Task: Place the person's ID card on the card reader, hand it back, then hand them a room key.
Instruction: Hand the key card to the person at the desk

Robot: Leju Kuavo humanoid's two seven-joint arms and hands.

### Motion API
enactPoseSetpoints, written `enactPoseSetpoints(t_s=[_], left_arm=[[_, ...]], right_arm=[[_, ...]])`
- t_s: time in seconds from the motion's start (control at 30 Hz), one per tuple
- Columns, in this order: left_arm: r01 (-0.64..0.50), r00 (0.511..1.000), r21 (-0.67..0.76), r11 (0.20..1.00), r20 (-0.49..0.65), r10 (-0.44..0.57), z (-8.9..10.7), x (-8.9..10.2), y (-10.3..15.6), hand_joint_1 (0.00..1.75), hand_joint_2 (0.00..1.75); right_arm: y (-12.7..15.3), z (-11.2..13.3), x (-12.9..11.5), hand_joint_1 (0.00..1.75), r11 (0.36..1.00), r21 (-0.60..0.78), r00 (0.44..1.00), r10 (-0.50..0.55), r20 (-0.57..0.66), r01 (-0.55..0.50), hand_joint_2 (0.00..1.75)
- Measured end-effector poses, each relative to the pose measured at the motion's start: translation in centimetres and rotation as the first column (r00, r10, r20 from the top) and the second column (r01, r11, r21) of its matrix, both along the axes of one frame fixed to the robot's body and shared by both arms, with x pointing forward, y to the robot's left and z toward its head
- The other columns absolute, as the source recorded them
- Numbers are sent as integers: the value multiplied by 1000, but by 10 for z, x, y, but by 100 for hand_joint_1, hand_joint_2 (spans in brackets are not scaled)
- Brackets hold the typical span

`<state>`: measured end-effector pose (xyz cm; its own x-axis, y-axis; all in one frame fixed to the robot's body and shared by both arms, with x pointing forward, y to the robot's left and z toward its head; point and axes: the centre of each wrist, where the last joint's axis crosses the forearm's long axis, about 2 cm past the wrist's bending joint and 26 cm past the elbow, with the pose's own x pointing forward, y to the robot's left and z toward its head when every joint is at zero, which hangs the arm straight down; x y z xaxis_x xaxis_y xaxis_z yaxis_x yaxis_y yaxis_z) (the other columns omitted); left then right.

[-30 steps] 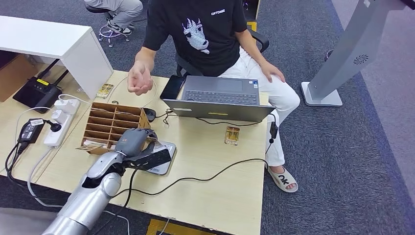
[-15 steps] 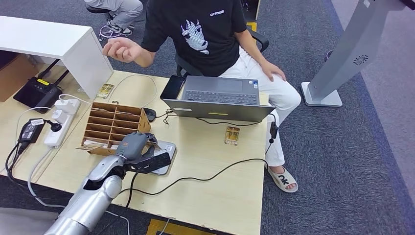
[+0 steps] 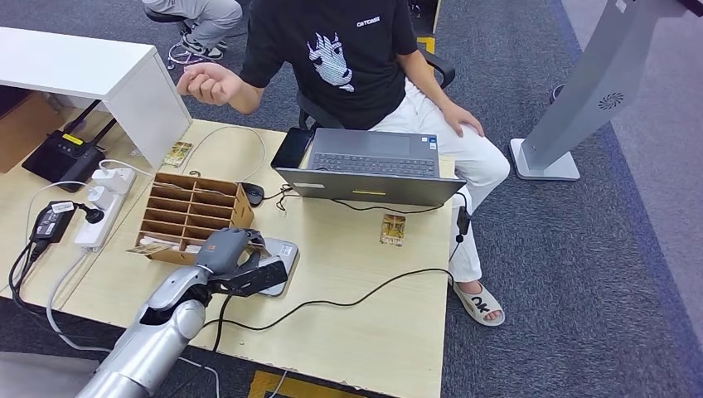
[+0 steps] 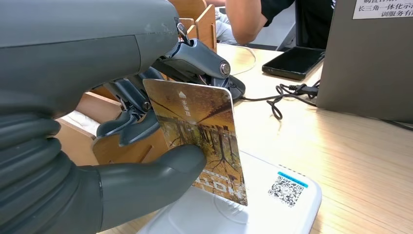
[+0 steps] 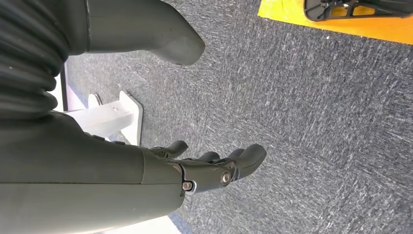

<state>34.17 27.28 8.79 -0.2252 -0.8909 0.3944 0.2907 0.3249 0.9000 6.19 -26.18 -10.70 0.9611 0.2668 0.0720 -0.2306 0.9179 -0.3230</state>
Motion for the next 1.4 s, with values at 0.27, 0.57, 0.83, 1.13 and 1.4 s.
enactPoseSetpoints(t_s=[0.27,0.57,0.83,1.13,1.4], left_arm=[[-1,1000,2,1000,0,1,0,0,1,175,175],[-16,1000,-18,1000,25,16,5,2,8,175,175],[-96,959,-83,992,258,114,60,27,41,175,175],[-164,842,-104,981,503,194,169,60,92,175,175],[-195,792,-101,976,570,218,192,63,100,175,175]], right_arm=[[0,0,0,0,1000,0,1000,-1,0,1,175],[0,0,0,0,1000,4,1000,-2,4,2,175],[-1,0,-1,0,1000,1,1000,0,16,0,175],[-2,0,0,0,1000,-3,1000,-5,22,5,175],[-3,0,2,0,1000,-3,1000,-20,20,20,175]])
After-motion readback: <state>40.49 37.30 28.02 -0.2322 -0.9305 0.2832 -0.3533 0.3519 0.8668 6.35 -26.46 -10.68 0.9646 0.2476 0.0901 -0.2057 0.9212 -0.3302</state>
